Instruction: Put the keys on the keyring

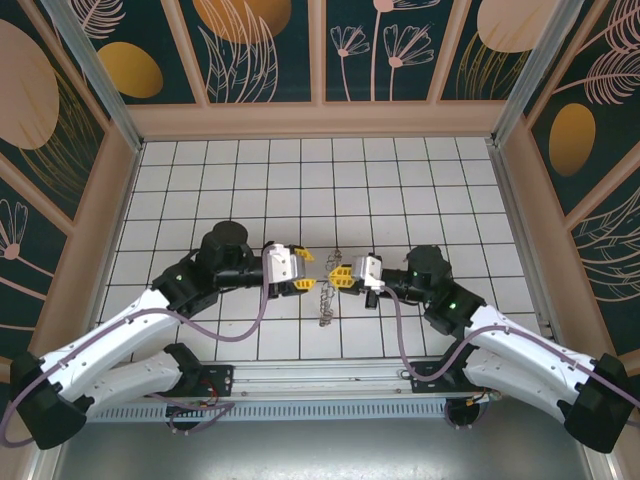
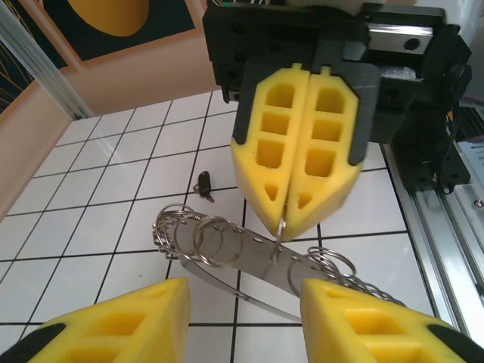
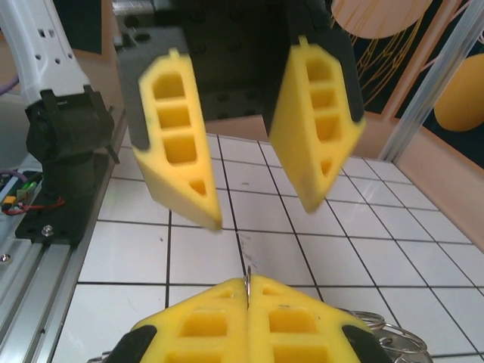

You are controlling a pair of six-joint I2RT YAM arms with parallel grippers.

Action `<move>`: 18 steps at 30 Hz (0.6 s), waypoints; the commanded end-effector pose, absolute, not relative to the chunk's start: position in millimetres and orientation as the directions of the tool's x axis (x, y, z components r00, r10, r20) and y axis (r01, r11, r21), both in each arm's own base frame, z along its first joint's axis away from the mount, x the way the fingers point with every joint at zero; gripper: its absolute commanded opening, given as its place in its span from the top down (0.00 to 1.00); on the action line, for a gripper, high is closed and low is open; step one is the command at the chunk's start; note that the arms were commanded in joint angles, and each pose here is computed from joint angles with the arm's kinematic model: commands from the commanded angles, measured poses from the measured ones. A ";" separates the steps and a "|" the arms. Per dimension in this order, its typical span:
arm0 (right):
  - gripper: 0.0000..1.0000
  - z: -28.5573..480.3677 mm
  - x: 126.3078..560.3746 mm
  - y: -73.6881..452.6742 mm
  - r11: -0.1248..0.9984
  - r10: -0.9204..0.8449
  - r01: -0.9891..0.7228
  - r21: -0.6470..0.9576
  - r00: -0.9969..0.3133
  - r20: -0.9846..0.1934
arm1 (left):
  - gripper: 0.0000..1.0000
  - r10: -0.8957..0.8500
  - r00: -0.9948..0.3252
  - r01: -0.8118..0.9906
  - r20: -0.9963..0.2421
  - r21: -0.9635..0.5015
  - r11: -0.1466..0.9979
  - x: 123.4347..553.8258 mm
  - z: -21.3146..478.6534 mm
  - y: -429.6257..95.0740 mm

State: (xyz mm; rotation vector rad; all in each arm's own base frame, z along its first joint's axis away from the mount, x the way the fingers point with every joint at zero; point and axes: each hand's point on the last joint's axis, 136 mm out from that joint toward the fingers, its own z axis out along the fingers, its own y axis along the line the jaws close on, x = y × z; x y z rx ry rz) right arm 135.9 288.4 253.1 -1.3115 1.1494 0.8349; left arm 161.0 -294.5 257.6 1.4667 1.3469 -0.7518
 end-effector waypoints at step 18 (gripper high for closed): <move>1.00 288.7 125.7 292.9 0.095 0.014 -0.939 -0.331 0.334 -0.942 | 0.82 0.250 0.153 0.988 -0.956 0.146 -0.046 148.2 261.9 -320.6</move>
